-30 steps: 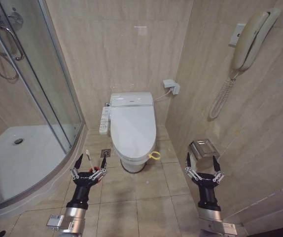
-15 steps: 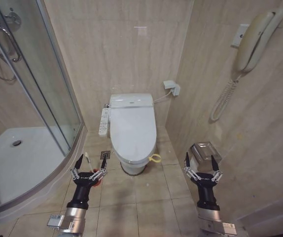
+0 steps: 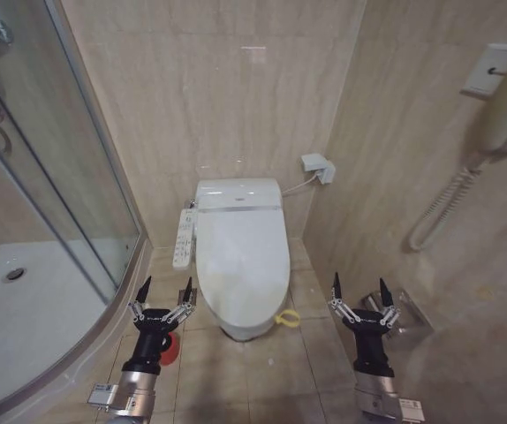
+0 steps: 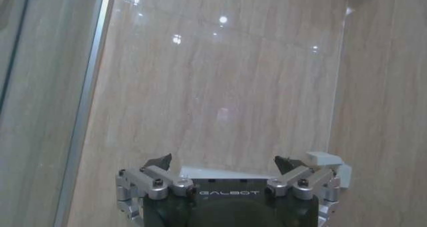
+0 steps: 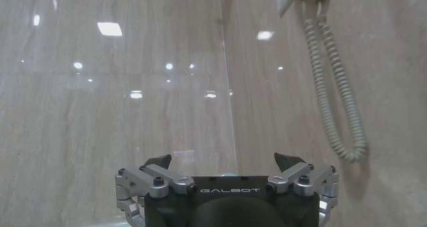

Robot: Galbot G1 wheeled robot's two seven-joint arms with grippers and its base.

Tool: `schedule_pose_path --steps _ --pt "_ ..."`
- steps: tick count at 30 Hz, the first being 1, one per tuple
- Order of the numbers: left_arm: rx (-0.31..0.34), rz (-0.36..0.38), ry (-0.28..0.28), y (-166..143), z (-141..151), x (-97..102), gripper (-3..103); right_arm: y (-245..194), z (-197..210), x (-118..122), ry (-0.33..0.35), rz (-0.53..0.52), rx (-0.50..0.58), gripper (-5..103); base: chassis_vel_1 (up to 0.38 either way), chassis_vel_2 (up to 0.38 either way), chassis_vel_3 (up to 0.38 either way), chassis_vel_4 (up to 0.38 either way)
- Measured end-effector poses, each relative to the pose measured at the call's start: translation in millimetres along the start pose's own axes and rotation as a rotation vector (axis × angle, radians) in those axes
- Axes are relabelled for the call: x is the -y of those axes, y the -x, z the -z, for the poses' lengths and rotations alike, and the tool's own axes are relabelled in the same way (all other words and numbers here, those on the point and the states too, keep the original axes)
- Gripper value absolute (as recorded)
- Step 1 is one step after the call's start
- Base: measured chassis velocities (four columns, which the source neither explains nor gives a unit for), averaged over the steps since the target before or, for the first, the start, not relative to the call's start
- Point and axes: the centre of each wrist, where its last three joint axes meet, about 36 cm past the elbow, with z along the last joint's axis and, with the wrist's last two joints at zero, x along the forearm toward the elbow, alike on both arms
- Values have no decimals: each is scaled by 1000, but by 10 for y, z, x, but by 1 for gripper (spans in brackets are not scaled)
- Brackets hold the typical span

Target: Open the toilet lid, clean the toilet bowl with a toilet brush, close the toilet lid, and flush.

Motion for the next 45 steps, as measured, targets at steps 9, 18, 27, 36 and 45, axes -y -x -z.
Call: schedule_pose_path --steps 9,18,27,36,45 --pt "3 0 -3 -18 13 13 100 4 44 10 -4 13 12 100 17 -22 -22 29" --pt "12 -1 -5 -36 25 23 100 8 48 8 22 31 30 100 2 1 2 -1" --pt "6 3 -3 -22 -31 2 100 25 -19 -1 26 19 25 100 -86 88 93 -110" --pt "-4 4 -11 -10 -101 21 100 -54 -12 -29 -5 2 5 100 -137 140 126 -126" --pt "-14 20 4 21 -210 -70 100 -301 -18 -35 -61 60 -62 100 16 -45 -22 37"
